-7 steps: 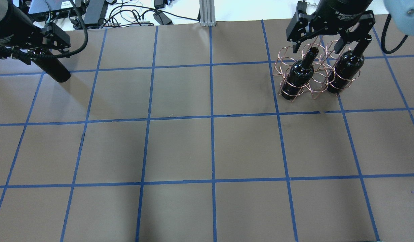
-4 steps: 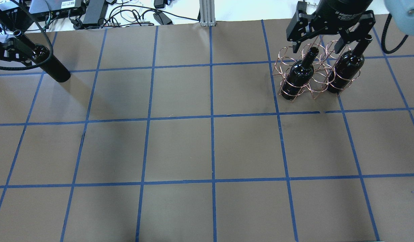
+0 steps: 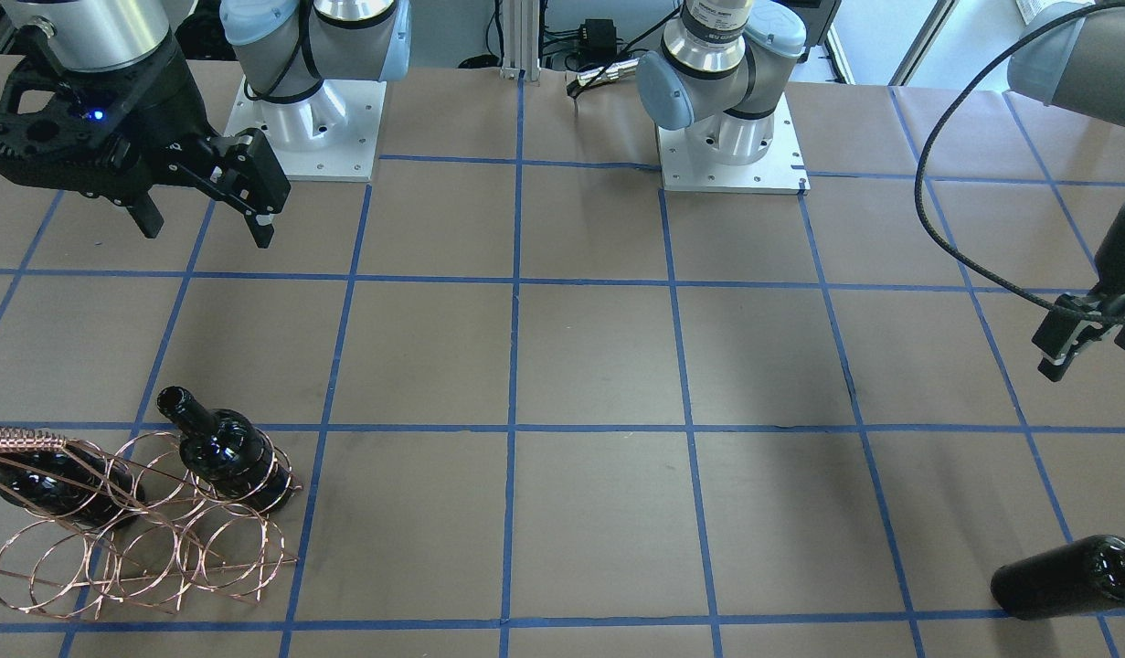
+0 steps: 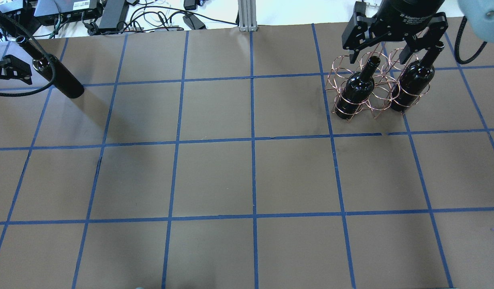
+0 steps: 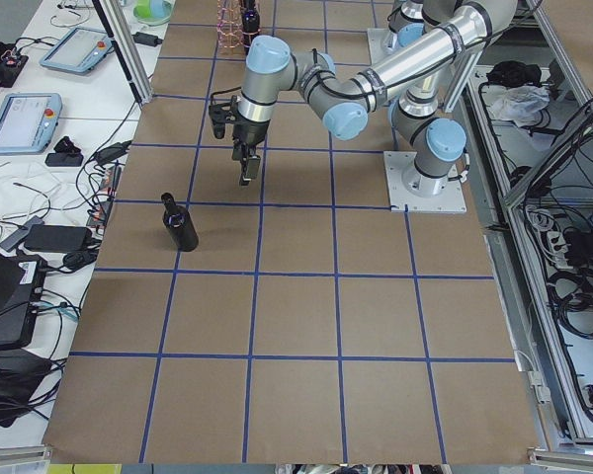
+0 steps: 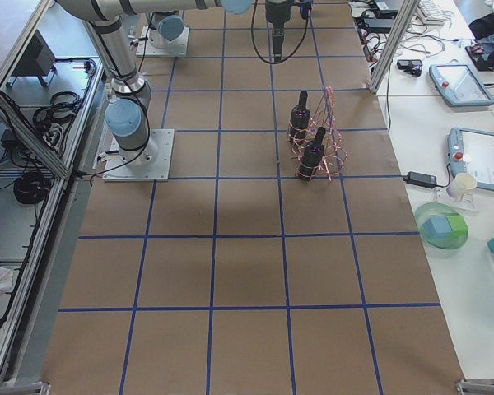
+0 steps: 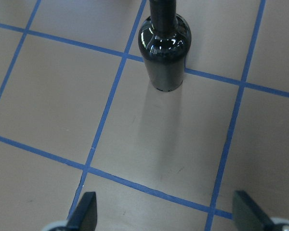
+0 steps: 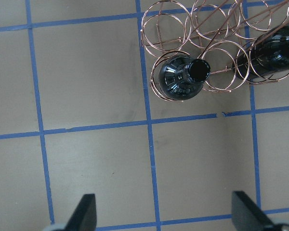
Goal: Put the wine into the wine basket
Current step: 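Lower the left gripper onto the standing dark wine bottle and grasp it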
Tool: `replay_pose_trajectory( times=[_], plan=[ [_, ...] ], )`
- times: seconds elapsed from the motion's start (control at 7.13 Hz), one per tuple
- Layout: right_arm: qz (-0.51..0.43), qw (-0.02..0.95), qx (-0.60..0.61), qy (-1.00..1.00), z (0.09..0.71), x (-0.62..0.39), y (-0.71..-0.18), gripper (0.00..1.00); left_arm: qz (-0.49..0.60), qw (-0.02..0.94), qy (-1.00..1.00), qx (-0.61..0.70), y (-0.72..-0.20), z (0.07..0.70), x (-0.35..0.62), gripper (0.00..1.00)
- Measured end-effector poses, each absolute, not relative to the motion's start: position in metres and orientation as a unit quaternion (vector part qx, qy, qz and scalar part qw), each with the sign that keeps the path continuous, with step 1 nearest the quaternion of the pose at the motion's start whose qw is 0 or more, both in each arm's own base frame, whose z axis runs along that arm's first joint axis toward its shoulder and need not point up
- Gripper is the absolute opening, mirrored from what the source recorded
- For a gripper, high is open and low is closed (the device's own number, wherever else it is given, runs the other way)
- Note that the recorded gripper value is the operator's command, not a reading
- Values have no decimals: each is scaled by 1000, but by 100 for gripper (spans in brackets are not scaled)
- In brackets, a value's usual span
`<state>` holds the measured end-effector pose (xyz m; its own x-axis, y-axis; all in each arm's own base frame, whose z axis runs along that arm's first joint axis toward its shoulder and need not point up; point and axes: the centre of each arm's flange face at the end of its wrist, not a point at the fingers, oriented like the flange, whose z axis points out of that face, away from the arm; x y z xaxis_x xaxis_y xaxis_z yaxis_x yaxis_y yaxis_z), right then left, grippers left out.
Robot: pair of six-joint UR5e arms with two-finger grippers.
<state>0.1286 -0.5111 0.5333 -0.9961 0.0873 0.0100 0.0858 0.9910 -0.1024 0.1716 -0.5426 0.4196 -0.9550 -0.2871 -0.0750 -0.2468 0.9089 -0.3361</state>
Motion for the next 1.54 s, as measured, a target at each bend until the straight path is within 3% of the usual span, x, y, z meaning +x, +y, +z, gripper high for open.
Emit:
replay_pose_trajectory(
  times=[0.7, 1.54],
  plan=[
    [50, 7, -44, -998, 533, 129, -511, 100, -220, 65, 969, -90, -569, 365, 214, 92],
    [49, 7, -44, -998, 533, 129, -510, 100, -295, 63, 953, 30, -614, 371, 229, 97]
  ],
)
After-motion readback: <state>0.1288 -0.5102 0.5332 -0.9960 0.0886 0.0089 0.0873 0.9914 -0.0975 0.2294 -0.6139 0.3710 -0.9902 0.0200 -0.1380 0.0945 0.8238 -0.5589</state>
